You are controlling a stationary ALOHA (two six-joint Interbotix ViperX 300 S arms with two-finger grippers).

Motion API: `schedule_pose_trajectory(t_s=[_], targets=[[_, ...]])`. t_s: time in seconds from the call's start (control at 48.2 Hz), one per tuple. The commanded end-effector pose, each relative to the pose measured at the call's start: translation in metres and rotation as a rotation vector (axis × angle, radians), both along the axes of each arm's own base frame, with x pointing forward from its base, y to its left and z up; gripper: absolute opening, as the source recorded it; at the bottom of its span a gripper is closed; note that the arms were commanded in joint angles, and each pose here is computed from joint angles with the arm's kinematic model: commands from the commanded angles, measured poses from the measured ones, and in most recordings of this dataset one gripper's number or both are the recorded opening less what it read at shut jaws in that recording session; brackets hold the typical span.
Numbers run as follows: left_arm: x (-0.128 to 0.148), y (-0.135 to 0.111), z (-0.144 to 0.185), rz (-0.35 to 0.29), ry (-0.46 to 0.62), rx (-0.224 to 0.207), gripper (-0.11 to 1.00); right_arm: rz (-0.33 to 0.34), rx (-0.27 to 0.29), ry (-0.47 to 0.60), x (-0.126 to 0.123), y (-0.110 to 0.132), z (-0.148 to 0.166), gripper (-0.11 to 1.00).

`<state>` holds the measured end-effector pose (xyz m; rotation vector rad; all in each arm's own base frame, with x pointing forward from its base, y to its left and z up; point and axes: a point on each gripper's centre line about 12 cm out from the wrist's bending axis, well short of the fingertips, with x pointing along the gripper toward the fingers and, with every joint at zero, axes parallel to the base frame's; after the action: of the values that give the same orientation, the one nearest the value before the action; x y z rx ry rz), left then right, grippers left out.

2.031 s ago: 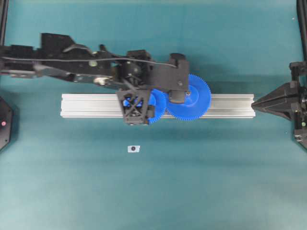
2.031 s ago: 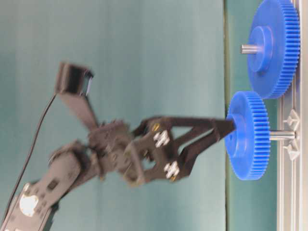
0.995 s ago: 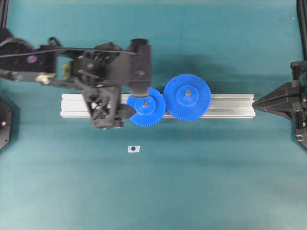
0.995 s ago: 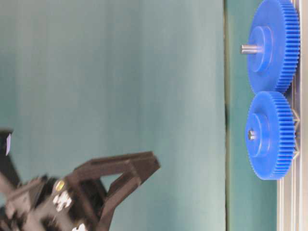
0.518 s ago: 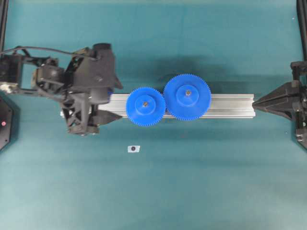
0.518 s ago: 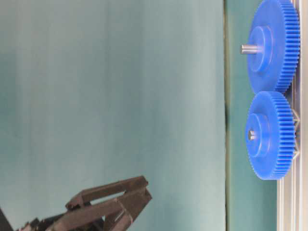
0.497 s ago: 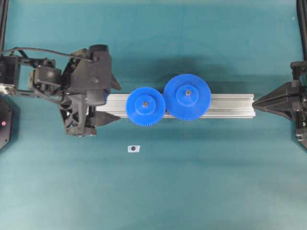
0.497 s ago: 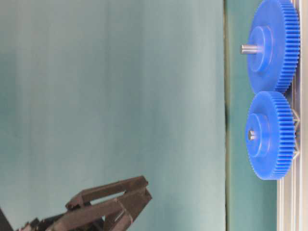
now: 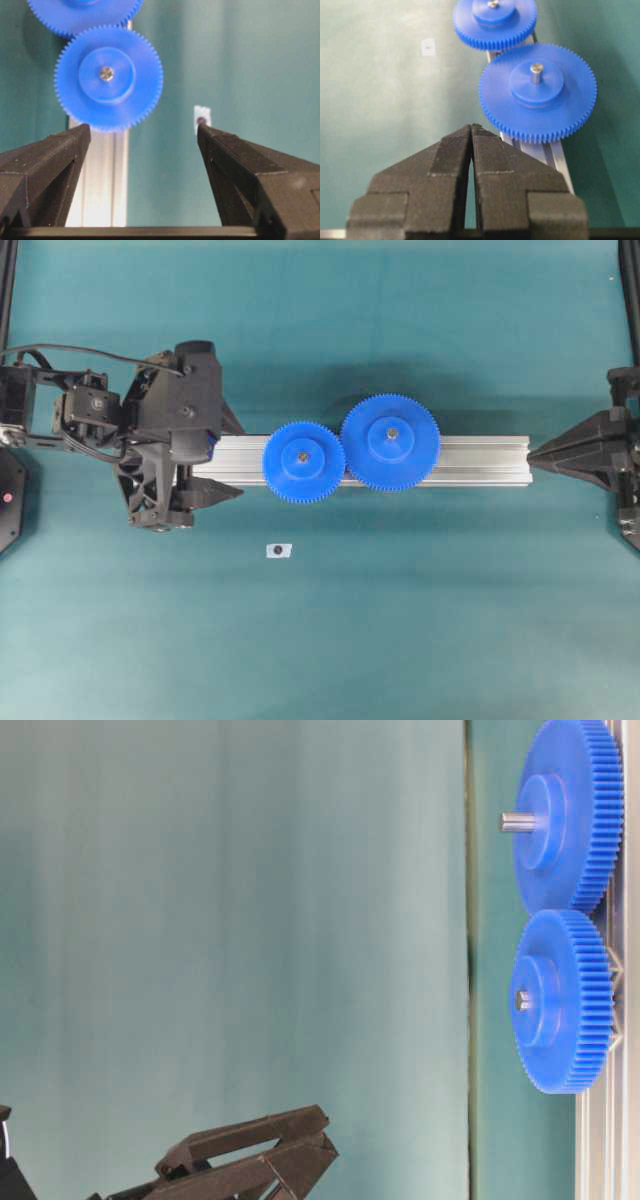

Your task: Find the location of the shaft and insert the small gear.

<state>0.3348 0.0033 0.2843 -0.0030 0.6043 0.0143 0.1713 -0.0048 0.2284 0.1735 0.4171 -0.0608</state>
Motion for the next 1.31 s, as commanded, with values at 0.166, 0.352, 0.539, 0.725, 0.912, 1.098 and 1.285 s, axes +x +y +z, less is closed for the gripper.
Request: schedule_pose_trajectory(t_s=[0.166,0.352,0.539,0.725,0.912,1.098,1.285], targets=[[-0.0077,0.0004,0.0140,0.010,-0.086,-0.013,0.86,-0.007,0.008,-0.026,-0.0001,-0.0005,0.0058,0.08],[-0.0098,0.0004,0.0152,0.010,-0.091,-0.013,0.86,-0.007,0.008,-0.026,-0.0001,-0.0005,0.0058,0.08],[-0.0098,0.0004,0.0152,0.010,-0.091,-0.013,0.86,-0.007,0.009,-0.026,-0.0001,-0.0005,0.0058,0.08],[-0.0098,0.0004,0.0152,0.010,-0.091,-0.013,0.86,-0.007,0.009,-0.029,0.0002,-0.0005,0.0070,0.08],[-0.0100,0.0004,0.0146,0.010,-0.089,-0.013,0.86,-0.007,0.008,-0.026,-0.0001,-0.0005,0.0058,0.08],[-0.0100,-0.0001,0.0146,0.009,-0.089,-0.014,0.86,-0.007,0.009,-0.025,-0.0002,-0.0005,0.0052,0.08],[-0.0097,-0.0006,0.0141,0.007,-0.088,-0.014,0.86,-0.006,0.009,-0.025,-0.0002,-0.0002,0.0052,0.08]])
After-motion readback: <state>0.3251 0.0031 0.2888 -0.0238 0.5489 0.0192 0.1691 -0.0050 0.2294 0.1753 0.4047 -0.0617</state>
